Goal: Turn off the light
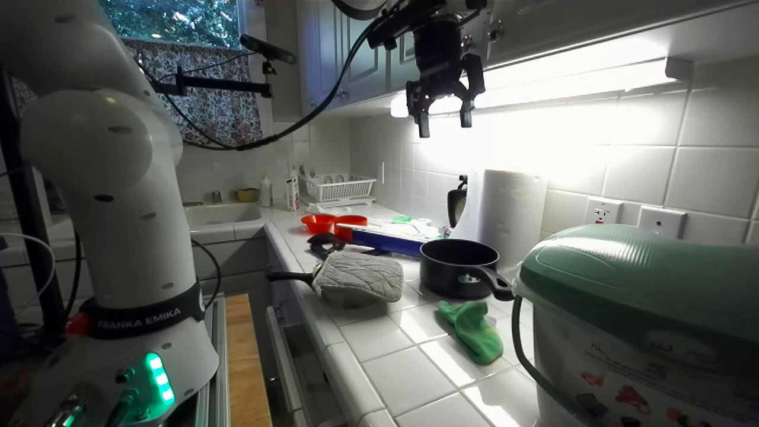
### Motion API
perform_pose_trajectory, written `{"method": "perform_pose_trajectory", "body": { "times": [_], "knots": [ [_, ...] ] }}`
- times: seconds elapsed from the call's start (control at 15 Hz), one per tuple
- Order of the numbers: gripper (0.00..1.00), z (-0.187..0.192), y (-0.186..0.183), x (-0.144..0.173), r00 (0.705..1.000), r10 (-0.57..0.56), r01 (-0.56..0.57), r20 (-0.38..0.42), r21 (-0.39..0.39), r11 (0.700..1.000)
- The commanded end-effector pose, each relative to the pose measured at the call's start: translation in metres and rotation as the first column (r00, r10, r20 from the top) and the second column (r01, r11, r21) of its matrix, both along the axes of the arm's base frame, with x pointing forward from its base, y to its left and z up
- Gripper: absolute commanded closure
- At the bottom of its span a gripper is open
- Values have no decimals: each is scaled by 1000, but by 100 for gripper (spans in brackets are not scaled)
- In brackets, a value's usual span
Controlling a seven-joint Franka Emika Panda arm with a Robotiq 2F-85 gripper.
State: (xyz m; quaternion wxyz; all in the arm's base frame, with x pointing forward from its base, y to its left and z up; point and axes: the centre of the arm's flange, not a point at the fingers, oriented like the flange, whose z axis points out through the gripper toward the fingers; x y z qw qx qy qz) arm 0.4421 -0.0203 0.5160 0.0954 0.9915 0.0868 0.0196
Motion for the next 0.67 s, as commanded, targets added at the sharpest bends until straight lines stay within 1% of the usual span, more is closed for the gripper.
{"method": "perform_pose_trajectory", "body": {
  "times": [0.0,0.07,0.2,0.27,0.47,0.6],
  "knots": [
    [0,0,0,0,1000,0,0,0,0,1000],
    [0,-1,9,-4,1000,21,-20,13,-41,999],
    [0,-6,32,-16,998,55,-53,10,-108,993],
    [0,-9,44,-21,996,86,-83,14,-168,982],
    [0,-24,88,-40,981,194,-184,3,-300,936],
    [0,-32,108,-53,965,262,-243,-3,-384,891]
  ]
}}
